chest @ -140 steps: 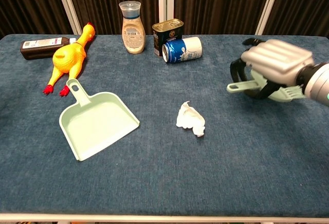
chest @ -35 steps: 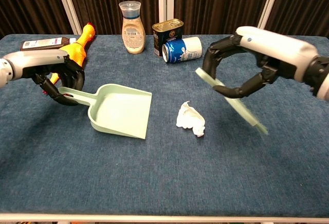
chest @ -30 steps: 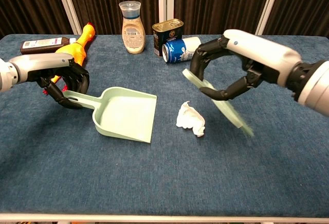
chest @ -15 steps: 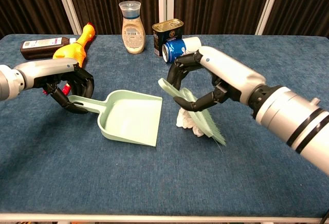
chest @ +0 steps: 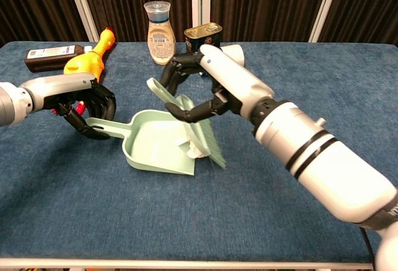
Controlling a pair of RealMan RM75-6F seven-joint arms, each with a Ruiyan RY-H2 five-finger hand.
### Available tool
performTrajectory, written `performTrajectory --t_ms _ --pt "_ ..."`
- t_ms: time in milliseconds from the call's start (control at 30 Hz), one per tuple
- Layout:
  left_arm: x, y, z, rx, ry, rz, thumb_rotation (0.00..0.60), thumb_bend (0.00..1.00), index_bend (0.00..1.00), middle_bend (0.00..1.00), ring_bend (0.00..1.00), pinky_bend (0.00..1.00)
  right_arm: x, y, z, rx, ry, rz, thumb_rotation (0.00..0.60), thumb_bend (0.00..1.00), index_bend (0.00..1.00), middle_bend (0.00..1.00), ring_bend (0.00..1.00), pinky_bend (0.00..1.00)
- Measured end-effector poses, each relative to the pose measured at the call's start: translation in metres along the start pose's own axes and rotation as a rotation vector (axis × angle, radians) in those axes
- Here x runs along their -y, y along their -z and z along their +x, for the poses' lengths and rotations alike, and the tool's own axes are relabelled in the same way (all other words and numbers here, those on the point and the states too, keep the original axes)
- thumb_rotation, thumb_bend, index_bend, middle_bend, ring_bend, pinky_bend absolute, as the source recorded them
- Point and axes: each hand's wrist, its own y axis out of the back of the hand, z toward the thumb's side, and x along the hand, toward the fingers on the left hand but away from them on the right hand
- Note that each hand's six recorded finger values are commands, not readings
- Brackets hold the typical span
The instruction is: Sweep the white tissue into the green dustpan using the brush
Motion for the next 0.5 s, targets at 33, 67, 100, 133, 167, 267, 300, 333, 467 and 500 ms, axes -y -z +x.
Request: performTrajectory --t_ms 33,67,100,133,167,267,300,333,467,500 --pt "0.000 -0.001 0.001 0.001 0.001 -0.004 0.600 0.33 0.58 0.57 0.46 0.40 0.002 -0.001 -0.002 -0.003 0.001 -0.002 0.600 0.40 0.74 0.60 0.29 0.00" --pt "0.001 -0.001 0.001 0.002 0.001 -0.007 0.600 0.33 0.58 0.57 0.46 0.40 0.004 -0.003 -0.005 -0.006 0.002 -0.007 0.600 0.40 0.74 0.60 0.29 0.00" --pt "0.002 -0.002 0.002 0.003 0.003 -0.009 0.600 0.33 0.58 0.57 0.46 0.40 0.006 -0.004 -0.006 -0.008 0.004 -0.010 0.600 0.40 0.74 0.60 0.29 0.00" --pt "0.002 -0.003 0.002 0.004 0.004 -0.011 0.600 0.33 0.58 0.57 0.46 0.40 0.007 -0.005 -0.008 -0.009 0.006 -0.013 0.600 0.40 0.74 0.60 0.29 0.00" --pt "0.003 -0.003 0.002 0.005 0.006 -0.010 0.600 0.33 0.58 0.57 0.46 0.40 0.009 -0.006 -0.011 -0.010 0.008 -0.018 0.600 0.40 0.74 0.60 0.29 0.00" --pt "0.004 -0.005 0.003 0.009 0.006 -0.009 0.600 0.33 0.58 0.57 0.46 0.40 0.012 -0.009 -0.018 -0.014 0.011 -0.031 0.600 0.40 0.74 0.60 0.29 0.00" --pt "0.005 -0.005 0.004 0.010 0.006 -0.011 0.600 0.33 0.58 0.57 0.46 0.40 0.013 -0.010 -0.020 -0.015 0.013 -0.034 0.600 0.40 0.74 0.60 0.29 0.00" --pt "0.005 -0.006 0.004 0.010 0.007 -0.015 0.600 0.33 0.58 0.57 0.46 0.40 0.014 -0.011 -0.021 -0.016 0.013 -0.036 0.600 0.40 0.74 0.60 0.29 0.00" --pt "0.006 -0.010 0.006 0.016 0.010 -0.031 0.600 0.33 0.58 0.57 0.46 0.40 0.018 -0.016 -0.027 -0.021 0.016 -0.069 0.600 0.42 0.74 0.60 0.29 0.00" --pt "0.007 -0.010 0.006 0.016 0.013 -0.035 0.600 0.33 0.58 0.57 0.46 0.40 0.019 -0.018 -0.028 -0.024 0.016 -0.075 0.600 0.42 0.74 0.60 0.29 0.00"
